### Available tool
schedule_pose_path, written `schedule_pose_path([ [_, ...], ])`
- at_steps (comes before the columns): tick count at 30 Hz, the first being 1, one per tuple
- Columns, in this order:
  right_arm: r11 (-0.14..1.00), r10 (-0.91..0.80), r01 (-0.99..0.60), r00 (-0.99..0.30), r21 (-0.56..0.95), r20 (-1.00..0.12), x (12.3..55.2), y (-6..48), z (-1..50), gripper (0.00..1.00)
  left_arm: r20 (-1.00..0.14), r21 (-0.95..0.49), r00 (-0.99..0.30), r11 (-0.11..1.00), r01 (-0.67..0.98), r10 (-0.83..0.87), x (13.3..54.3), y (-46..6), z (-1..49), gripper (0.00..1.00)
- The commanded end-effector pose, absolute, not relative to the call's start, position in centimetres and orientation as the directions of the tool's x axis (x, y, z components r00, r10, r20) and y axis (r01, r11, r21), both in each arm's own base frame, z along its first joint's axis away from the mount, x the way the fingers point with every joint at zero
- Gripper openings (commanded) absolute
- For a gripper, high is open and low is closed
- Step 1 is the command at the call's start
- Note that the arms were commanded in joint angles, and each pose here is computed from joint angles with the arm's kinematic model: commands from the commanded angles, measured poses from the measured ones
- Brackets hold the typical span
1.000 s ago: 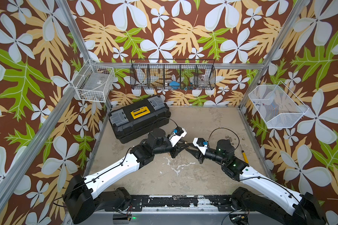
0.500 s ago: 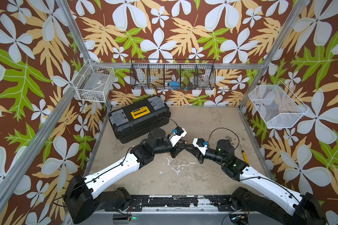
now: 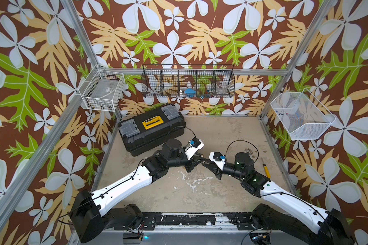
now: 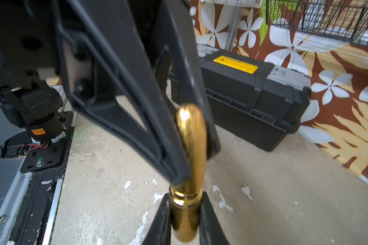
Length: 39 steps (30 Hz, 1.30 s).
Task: Open the lipstick cap
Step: Open the cover of the lipstick, then place the cover at the center of the board.
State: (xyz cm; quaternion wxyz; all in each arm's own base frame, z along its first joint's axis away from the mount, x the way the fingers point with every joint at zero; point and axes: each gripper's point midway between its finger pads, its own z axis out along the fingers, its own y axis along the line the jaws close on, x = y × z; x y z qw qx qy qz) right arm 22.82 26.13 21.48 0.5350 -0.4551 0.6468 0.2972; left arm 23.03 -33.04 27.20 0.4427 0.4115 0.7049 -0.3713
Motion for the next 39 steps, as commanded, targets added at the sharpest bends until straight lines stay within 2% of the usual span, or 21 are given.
schedule_pose_path([
  [1, 0.412, -0.302, -0.906, -0.042, -0.09, -0.952, 22.7, 25.9, 20.3, 0.1, -0.949, -0.153, -0.244, 0.389, 0.908, 0.198, 23.4, -33.2, 29.1, 0.21],
  [9, 0.423, -0.296, -0.901, -0.038, -0.095, -0.955, 22.7, 25.7, 20.4, 0.11, -0.953, -0.137, -0.24, 0.446, 0.885, 0.185, 24.3, -32.6, 29.2, 0.21],
  [14, 0.487, -0.286, -0.869, -0.057, -0.093, -0.957, 23.4, 24.9, 20.6, 0.12, -0.958, -0.114, -0.235, 0.54, 0.834, 0.162, 25.7, -31.4, 29.3, 0.21],
  [16, 0.518, -0.27, -0.851, -0.068, -0.085, -0.96, 23.7, 24.5, 21.0, 0.13, -0.952, -0.114, -0.261, 0.608, 0.786, 0.159, 26.8, -30.6, 28.6, 0.21],
  [20, 0.569, -0.211, -0.82, -0.082, -0.054, -0.974, 24.0, 23.9, 22.4, 0.13, -0.935, -0.113, -0.304, 0.659, 0.744, 0.183, 27.9, -30.2, 26.5, 0.22],
  [27, 0.673, -0.123, -0.74, -0.087, -0.019, -0.989, 24.8, 22.1, 24.7, 0.14, -0.912, -0.138, -0.356, 0.664, 0.735, 0.204, 28.3, -30.7, 22.0, 0.21],
  [32, 0.758, -0.061, -0.652, -0.094, 0.015, -0.994, 25.5, 20.1, 25.9, 0.14, -0.911, -0.124, -0.347, 0.652, 0.748, 0.224, 27.5, -30.3, 18.7, 0.2],
  [39, 0.781, 0.013, -0.618, -0.123, 0.087, -0.992, 25.7, 19.6, 25.9, 0.16, -0.912, -0.04, -0.282, 0.622, 0.782, 0.297, 26.2, -30.2, 14.2, 0.19],
])
